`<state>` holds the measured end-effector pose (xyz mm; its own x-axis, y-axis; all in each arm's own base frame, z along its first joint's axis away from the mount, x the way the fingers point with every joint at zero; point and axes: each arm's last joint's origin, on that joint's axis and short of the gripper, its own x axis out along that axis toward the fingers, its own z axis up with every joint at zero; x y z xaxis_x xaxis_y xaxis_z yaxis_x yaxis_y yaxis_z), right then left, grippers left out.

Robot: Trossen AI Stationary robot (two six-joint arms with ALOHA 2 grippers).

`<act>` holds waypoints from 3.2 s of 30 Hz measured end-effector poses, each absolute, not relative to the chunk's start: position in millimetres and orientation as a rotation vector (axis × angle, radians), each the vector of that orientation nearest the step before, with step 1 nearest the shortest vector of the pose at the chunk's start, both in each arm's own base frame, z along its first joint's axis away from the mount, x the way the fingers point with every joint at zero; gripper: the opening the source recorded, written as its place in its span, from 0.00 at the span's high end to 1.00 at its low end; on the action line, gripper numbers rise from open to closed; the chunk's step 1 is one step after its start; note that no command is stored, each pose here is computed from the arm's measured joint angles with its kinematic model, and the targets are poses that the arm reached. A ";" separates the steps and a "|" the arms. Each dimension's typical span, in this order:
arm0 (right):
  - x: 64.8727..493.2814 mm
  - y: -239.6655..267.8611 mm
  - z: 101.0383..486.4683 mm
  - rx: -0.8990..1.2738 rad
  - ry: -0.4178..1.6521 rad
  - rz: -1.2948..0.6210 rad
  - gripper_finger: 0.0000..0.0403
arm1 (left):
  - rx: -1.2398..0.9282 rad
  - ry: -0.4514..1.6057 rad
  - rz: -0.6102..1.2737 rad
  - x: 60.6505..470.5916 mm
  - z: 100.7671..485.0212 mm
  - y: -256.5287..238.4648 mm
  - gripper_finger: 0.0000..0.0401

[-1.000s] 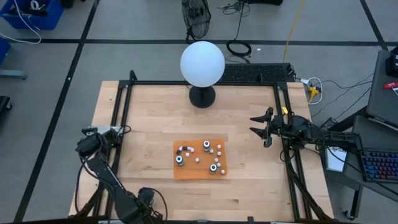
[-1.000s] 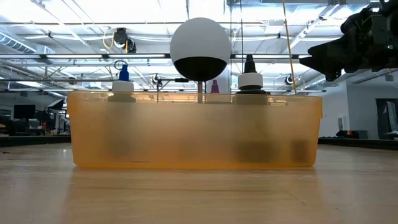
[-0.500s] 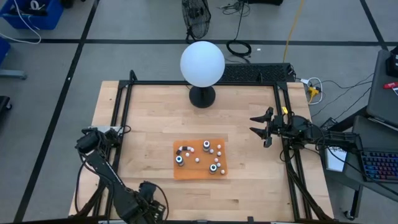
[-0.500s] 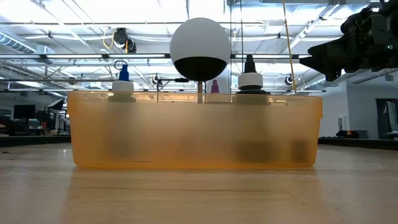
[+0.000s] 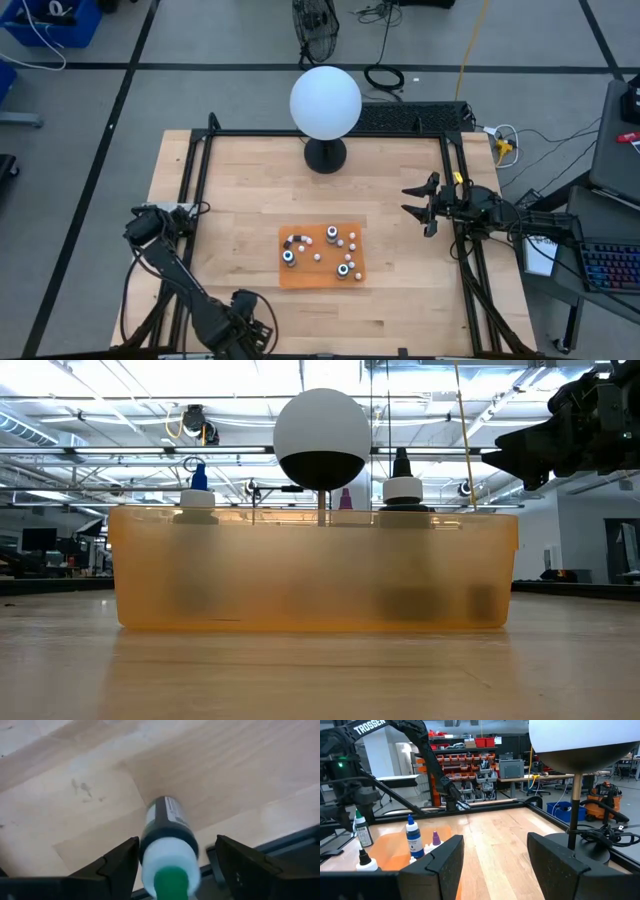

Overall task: Pick & Place food coloring
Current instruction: Put the large green food coloring bottle into the orange container, then return to Home Position

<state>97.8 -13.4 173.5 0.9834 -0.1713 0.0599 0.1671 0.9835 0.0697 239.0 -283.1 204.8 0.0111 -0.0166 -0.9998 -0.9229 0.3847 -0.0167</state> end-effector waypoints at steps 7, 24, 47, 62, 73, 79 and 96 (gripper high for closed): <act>97.8 -13.5 173.6 0.065 -0.066 -0.170 0.48 | -0.918 1.372 0.906 237.5 196.0 -280.4 0.37; 97.8 -13.4 173.5 0.064 -0.066 -0.170 0.48 | -0.833 1.403 0.790 251.5 201.8 -272.0 0.65; 97.7 -13.5 173.7 0.065 -0.067 -0.171 0.48 | -0.498 1.225 0.501 368.3 298.7 -148.9 0.65; 97.8 -13.4 173.7 0.064 -0.067 -0.170 0.48 | -0.368 1.414 0.524 407.7 208.4 -141.3 0.65; 97.8 -13.4 173.7 0.065 -0.067 -0.170 0.48 | -0.395 1.397 0.487 417.3 201.1 -136.6 0.65; 97.8 -13.5 173.7 0.065 -0.067 -0.171 0.48 | -0.422 1.405 0.487 416.6 201.1 -138.8 0.47; 97.8 -13.4 173.7 0.065 -0.067 -0.170 0.48 | -0.327 1.154 0.442 391.3 288.0 -132.3 0.07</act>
